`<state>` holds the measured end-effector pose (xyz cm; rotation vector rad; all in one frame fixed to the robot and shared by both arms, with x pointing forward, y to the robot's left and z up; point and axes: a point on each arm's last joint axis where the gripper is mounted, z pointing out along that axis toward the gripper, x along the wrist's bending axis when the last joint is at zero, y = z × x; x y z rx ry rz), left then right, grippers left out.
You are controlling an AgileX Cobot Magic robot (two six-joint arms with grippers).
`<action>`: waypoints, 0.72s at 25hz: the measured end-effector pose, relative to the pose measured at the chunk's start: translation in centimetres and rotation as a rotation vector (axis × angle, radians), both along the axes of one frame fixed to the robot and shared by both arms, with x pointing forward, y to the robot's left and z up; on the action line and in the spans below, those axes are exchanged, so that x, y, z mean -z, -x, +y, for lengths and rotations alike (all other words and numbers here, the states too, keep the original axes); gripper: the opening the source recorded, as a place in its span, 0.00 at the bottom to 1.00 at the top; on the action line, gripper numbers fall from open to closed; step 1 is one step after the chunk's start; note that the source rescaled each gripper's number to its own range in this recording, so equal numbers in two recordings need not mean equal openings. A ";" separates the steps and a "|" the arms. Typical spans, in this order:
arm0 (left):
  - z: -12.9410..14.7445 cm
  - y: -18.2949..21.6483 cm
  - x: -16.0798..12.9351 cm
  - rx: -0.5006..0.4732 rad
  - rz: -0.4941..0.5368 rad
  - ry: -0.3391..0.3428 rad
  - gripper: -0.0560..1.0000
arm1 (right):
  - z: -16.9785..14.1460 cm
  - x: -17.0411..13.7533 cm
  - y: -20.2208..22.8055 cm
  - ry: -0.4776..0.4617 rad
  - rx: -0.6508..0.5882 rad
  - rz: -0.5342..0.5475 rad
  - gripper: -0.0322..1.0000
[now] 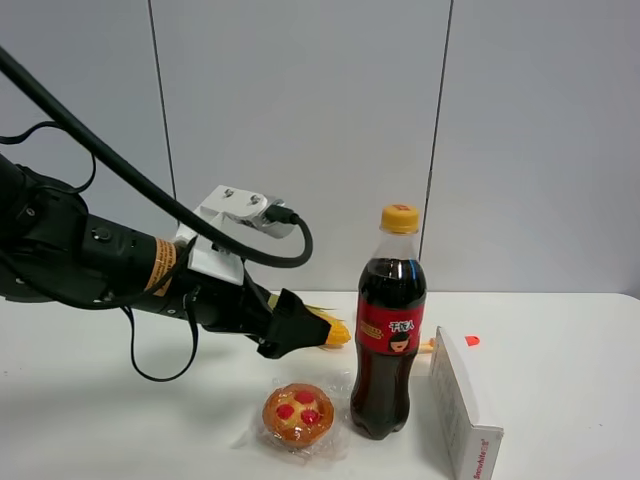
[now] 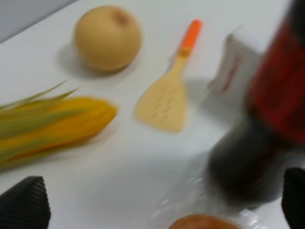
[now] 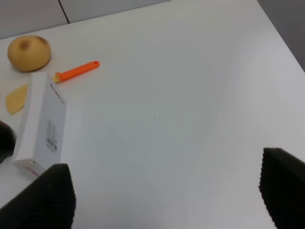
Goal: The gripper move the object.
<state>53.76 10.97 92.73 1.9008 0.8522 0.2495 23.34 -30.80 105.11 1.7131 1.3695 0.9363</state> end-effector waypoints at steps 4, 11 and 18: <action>2.0 -0.2 -0.5 -0.077 0.009 -0.034 1.00 | 0.0 0.0 0.0 0.000 0.000 0.000 1.00; 6.5 0.2 -3.0 -0.386 0.076 -0.129 1.00 | 0.0 0.0 0.0 0.000 0.000 0.000 1.00; 11.4 3.2 -8.1 -0.620 0.106 -0.373 1.00 | 0.0 0.0 0.0 0.000 0.000 0.000 1.00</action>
